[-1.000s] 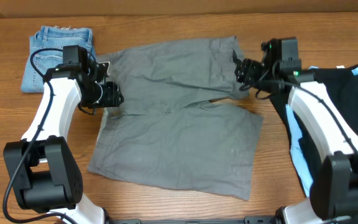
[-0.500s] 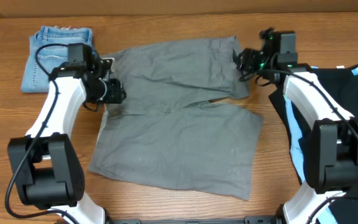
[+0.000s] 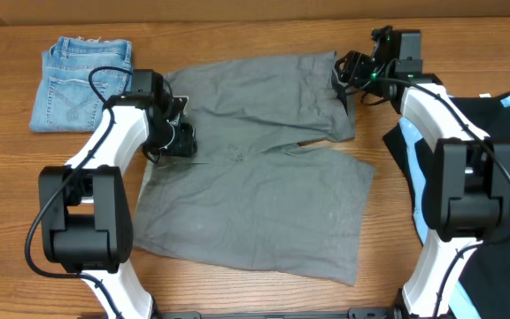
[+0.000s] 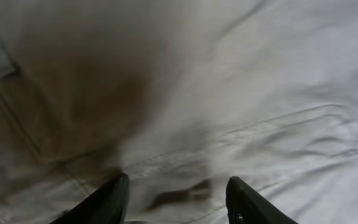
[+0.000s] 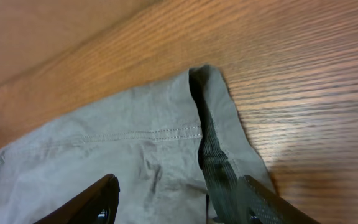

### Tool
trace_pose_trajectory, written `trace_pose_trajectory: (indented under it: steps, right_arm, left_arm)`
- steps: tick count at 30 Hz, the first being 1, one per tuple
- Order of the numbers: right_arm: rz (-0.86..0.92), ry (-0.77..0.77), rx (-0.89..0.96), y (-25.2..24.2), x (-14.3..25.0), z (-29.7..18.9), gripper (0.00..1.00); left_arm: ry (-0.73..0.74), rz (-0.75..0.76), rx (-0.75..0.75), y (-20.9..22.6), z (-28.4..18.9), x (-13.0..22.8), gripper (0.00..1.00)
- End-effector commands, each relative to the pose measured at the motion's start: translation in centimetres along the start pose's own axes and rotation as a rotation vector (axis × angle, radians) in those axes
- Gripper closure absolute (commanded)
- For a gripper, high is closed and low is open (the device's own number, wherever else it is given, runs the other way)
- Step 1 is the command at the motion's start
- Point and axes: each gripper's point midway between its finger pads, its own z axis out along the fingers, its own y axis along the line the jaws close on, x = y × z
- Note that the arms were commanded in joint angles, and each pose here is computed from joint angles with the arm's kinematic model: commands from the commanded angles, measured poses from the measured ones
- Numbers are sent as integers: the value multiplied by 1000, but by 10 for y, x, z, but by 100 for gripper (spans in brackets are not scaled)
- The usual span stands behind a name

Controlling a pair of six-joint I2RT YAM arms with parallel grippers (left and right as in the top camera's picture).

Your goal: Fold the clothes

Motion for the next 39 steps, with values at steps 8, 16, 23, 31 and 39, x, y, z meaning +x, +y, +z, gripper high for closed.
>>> trace_pose_trajectory:
  steps: [8, 16, 23, 31, 39]
  right_arm:
    - [-86, 12, -51, 10, 3, 23, 36]
    - [-68, 140, 0, 39, -2, -5, 31]
    - [-204, 25, 54, 86, -64, -50, 26]
    - [-183, 56, 141, 42, -47, 11, 25]
    - [-135, 154, 163, 1, -4, 71, 26]
  left_arm:
    - [-13, -73, -81, 16, 2, -5, 44]
    - [-16, -75, -83, 17, 2, -5, 37]
    - [-19, -73, -83, 17, 2, -6, 35]
    - [-19, -67, -84, 16, 2, -6, 33]
    - [-18, -60, -83, 16, 2, -6, 32]
